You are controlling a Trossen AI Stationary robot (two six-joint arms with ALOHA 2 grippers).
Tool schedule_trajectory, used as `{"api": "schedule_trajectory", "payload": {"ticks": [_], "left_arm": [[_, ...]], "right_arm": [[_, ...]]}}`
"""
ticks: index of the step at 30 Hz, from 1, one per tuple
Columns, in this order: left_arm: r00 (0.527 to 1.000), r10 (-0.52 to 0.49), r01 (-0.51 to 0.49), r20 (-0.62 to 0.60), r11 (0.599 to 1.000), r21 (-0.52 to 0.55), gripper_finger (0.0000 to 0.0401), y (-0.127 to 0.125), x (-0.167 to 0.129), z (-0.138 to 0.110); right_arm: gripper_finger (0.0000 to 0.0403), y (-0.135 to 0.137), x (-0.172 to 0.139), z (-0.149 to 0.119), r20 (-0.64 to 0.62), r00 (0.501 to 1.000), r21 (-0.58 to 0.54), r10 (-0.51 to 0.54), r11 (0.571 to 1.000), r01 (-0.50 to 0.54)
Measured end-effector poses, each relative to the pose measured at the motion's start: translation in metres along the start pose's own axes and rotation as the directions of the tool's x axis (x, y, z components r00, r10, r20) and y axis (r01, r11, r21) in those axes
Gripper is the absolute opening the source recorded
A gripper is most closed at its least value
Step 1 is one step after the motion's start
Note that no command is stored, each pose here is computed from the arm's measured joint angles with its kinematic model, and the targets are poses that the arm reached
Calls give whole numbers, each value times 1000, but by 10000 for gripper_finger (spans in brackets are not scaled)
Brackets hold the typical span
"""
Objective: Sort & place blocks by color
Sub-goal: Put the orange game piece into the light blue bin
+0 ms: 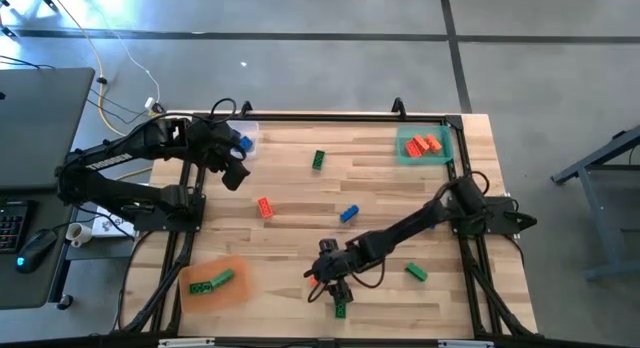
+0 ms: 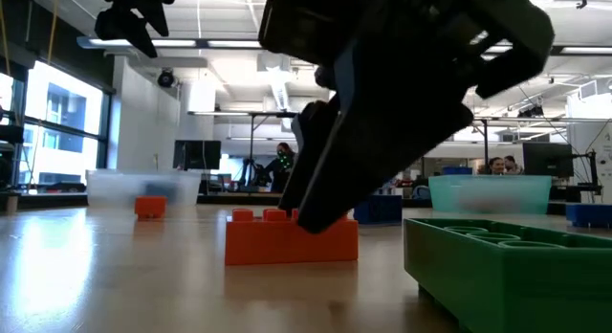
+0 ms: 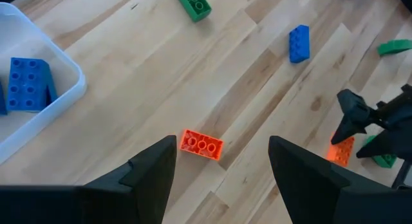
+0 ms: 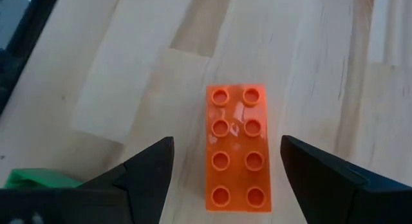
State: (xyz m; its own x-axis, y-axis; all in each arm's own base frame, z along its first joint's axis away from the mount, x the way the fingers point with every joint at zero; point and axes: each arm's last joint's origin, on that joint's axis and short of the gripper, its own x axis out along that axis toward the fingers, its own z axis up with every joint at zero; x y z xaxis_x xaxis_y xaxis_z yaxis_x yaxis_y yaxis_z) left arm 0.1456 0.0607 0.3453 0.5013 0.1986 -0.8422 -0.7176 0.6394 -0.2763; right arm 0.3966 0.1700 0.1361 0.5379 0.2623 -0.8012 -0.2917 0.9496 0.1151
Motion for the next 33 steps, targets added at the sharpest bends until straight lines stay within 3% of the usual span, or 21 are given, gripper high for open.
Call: {"api": "schedule_trajectory", "payload": {"ticks": [7,10,15,24,33], "left_arm": [[1000,0,0,0,1000,1,235,0,0,0],[1000,0,0,0,1000,0,235,0,0,0],[1000,0,0,0,1000,1,235,0,0,0],[1000,0,0,0,1000,1,235,0,0,0],[1000,6,-6,5,1000,1,235,0,0,0]], "right_arm": [[257,-2,8,-5,-20,1000,23,-6,1000,7],[215,-2,8,-5,-20,1000,64,-8,998,9],[111,-1,7,-4,-24,999,137,23,990,-20],[110,-1,1,-5,-54,998,168,42,985,-33],[110,-12,-23,-4,-119,988,175,-100,977,120]]}}
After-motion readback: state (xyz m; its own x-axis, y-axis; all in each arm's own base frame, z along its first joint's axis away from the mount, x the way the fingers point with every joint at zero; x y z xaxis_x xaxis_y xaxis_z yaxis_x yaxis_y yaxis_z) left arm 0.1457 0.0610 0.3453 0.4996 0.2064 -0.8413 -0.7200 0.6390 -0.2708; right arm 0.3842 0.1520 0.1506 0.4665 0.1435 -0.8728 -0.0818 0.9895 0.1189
